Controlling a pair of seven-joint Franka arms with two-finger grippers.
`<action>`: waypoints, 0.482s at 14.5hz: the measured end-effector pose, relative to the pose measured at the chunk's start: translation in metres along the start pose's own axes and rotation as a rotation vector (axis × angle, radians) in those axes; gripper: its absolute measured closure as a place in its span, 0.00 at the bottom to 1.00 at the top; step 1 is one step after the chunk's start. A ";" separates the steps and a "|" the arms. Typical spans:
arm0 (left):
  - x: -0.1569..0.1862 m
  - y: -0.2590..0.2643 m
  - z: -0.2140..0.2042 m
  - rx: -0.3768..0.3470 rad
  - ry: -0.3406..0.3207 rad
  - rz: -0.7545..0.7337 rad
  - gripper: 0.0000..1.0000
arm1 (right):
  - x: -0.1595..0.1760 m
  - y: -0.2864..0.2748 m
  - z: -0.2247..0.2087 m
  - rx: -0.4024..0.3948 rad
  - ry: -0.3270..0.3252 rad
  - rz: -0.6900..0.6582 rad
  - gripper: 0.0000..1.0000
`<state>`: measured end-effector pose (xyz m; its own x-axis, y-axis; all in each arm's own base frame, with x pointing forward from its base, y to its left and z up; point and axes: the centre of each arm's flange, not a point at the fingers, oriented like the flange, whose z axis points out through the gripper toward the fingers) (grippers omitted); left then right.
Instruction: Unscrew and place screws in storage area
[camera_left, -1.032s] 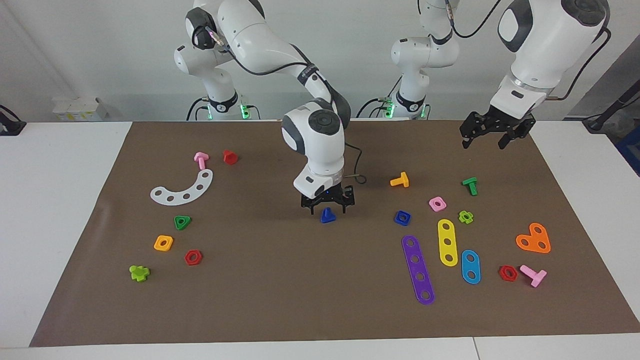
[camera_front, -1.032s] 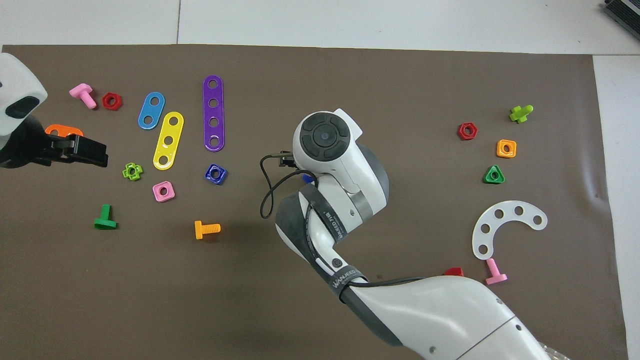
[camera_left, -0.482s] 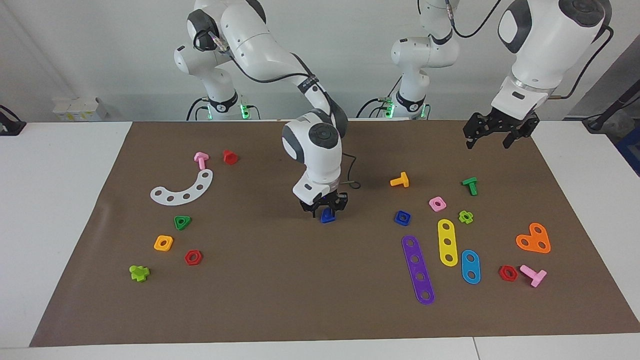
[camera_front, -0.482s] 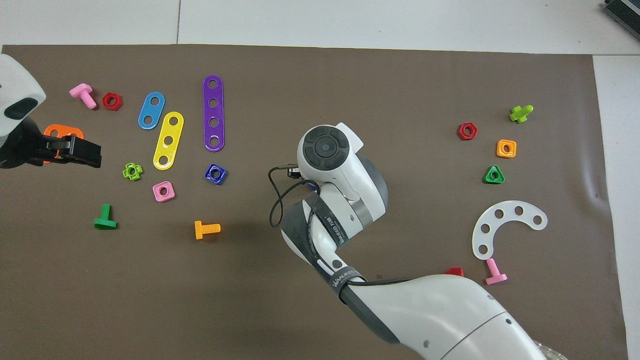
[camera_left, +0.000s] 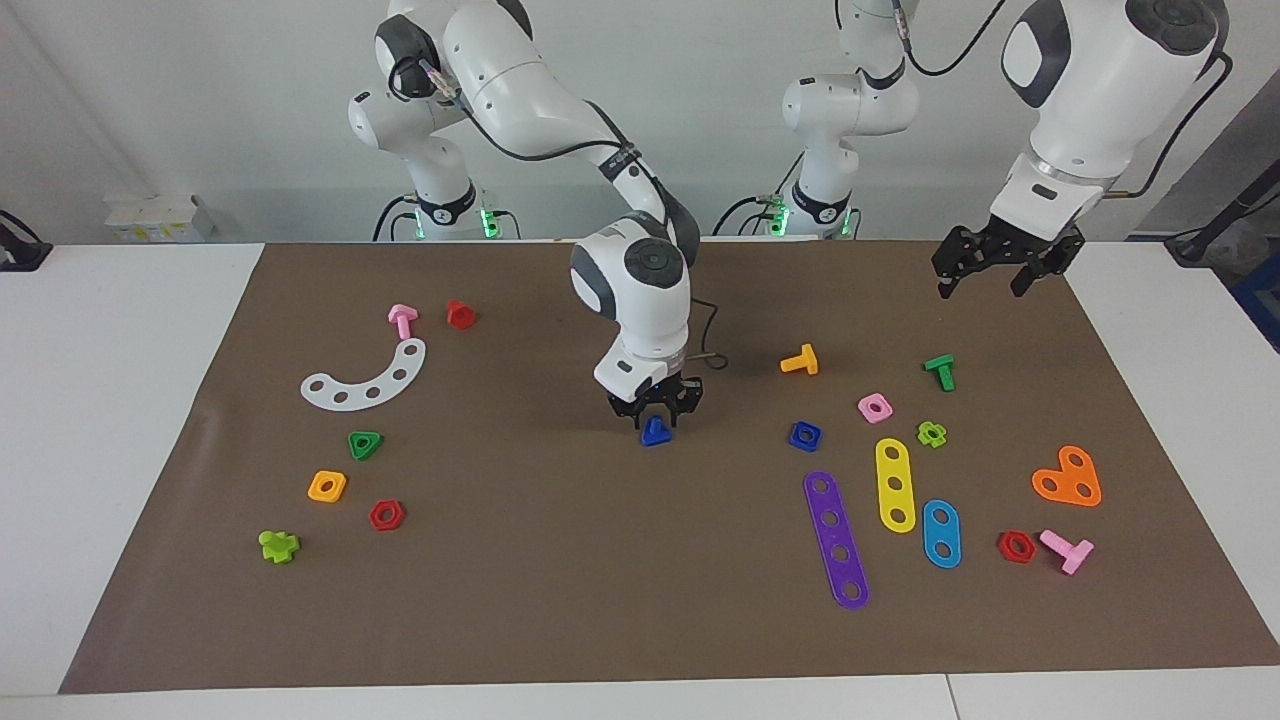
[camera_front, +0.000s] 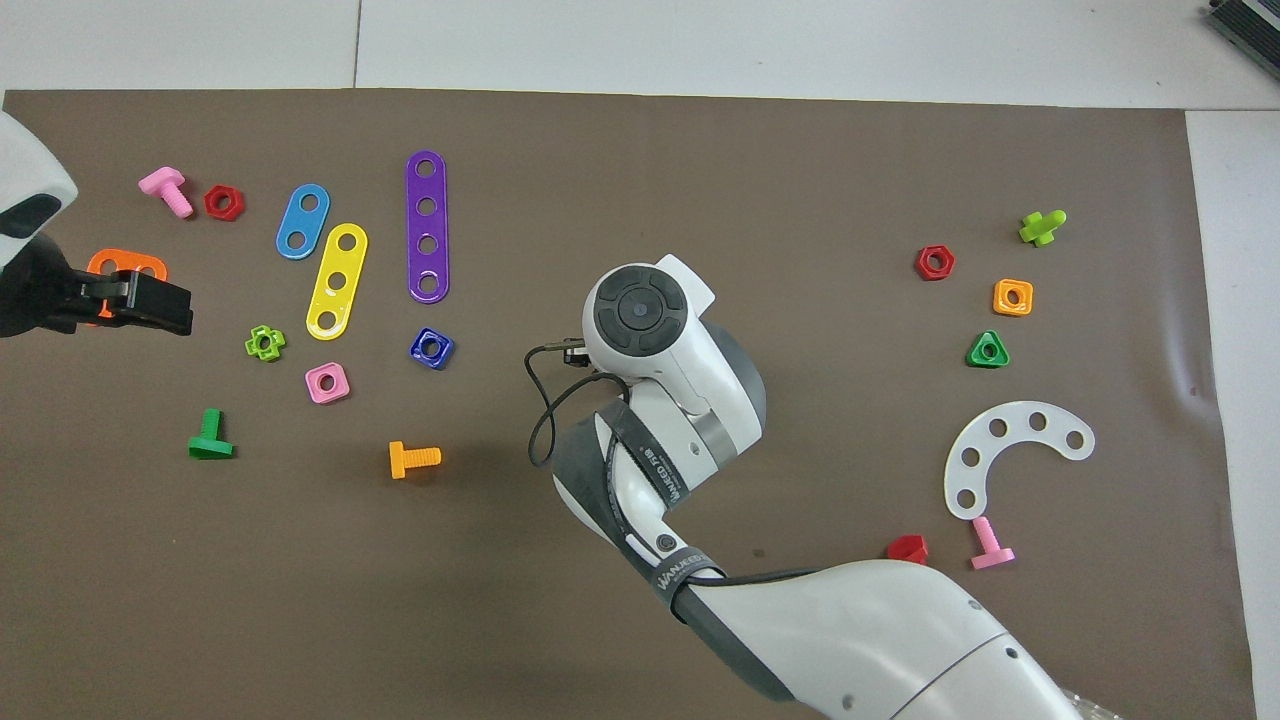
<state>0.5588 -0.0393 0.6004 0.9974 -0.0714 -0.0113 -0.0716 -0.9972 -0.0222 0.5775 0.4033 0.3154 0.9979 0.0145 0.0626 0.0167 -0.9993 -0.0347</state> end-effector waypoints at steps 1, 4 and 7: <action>0.000 -0.001 0.000 0.000 0.000 -0.003 0.00 | 0.001 0.000 0.000 0.006 0.009 -0.007 0.42; 0.000 -0.002 0.000 0.000 0.000 -0.004 0.00 | 0.000 0.000 0.003 0.014 0.022 -0.009 0.44; 0.000 -0.003 0.000 0.000 -0.001 -0.005 0.00 | -0.002 0.002 0.007 0.010 0.016 -0.010 0.56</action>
<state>0.5589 -0.0364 0.6002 0.9978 -0.0659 -0.0122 -0.0662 -0.9976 -0.0222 0.5757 0.4014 0.3080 0.9966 0.0239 0.0793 0.0275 -0.9986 -0.0443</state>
